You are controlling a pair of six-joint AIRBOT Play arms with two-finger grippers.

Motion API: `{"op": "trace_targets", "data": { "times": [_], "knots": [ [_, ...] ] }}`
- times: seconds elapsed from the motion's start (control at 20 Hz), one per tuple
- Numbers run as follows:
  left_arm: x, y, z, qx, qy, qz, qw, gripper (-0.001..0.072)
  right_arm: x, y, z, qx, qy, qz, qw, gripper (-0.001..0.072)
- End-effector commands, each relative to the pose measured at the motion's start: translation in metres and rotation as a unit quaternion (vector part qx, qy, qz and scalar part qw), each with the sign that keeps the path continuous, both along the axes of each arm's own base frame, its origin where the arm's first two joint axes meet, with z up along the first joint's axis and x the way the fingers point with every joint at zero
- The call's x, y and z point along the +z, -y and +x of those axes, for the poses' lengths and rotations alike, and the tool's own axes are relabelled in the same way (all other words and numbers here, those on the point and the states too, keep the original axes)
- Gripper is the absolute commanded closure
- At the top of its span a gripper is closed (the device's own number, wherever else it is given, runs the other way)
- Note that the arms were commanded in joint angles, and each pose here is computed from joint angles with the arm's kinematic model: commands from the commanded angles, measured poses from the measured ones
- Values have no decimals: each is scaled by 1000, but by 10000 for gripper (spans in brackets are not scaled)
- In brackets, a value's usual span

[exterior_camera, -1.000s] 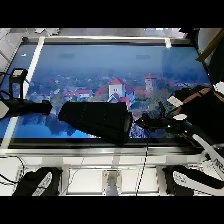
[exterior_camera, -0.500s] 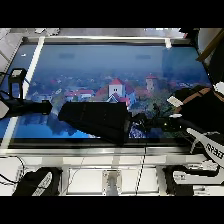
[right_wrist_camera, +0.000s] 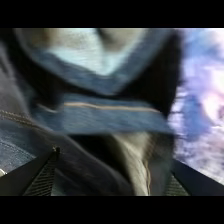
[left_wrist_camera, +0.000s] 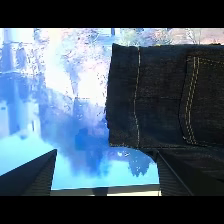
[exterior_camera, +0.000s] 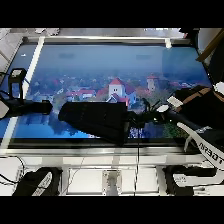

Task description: Fold the clothes and pants, and hang the long-sleeved shirts on hangers.

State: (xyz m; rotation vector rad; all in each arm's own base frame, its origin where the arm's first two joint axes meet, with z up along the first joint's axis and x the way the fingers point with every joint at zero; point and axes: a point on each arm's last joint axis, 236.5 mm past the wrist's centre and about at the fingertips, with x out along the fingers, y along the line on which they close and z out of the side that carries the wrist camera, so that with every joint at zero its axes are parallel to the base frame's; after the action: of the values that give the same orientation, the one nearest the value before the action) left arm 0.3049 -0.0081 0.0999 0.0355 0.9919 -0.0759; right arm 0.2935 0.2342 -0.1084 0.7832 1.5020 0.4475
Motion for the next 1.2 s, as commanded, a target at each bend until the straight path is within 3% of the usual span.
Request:
{"op": "trace_targets", "data": {
  "times": [0.0,0.1,0.15,0.2,0.25,0.3,0.5,0.7,0.9,1.15],
  "knots": [
    [1,0,0,0,1,-1,1000,17,0,-33,-4,38,-2,4,999,46],
    [1,0,0,0,1,-1,1000,17,-1,-50,-4,57,4,5,998,51],
    [1,0,0,0,1,-1,1000,17,2,-56,-1,63,12,5,998,89],
    [1,0,0,0,1,-1,1000,17,6,-61,7,61,27,5,998,264],
    [1,0,0,0,1,-1,1000,17,13,-63,15,58,39,8,998,529],
    [1,0,0,0,1,-1,1000,17,22,-65,27,54,52,13,997,684],
    [1,0,0,0,1,-1,1000,17,96,-50,89,36,127,50,990,702],
    [2,13,0,-5,2,-31,1000,17,209,29,145,3,223,54,973,702],
    [2,13,0,-5,2,-30,1000,17,308,182,161,-118,310,-67,941,702],
    [3,13,2,-5,6,-30,1000,17,369,364,60,-274,294,-260,878,702]
  ]
}}
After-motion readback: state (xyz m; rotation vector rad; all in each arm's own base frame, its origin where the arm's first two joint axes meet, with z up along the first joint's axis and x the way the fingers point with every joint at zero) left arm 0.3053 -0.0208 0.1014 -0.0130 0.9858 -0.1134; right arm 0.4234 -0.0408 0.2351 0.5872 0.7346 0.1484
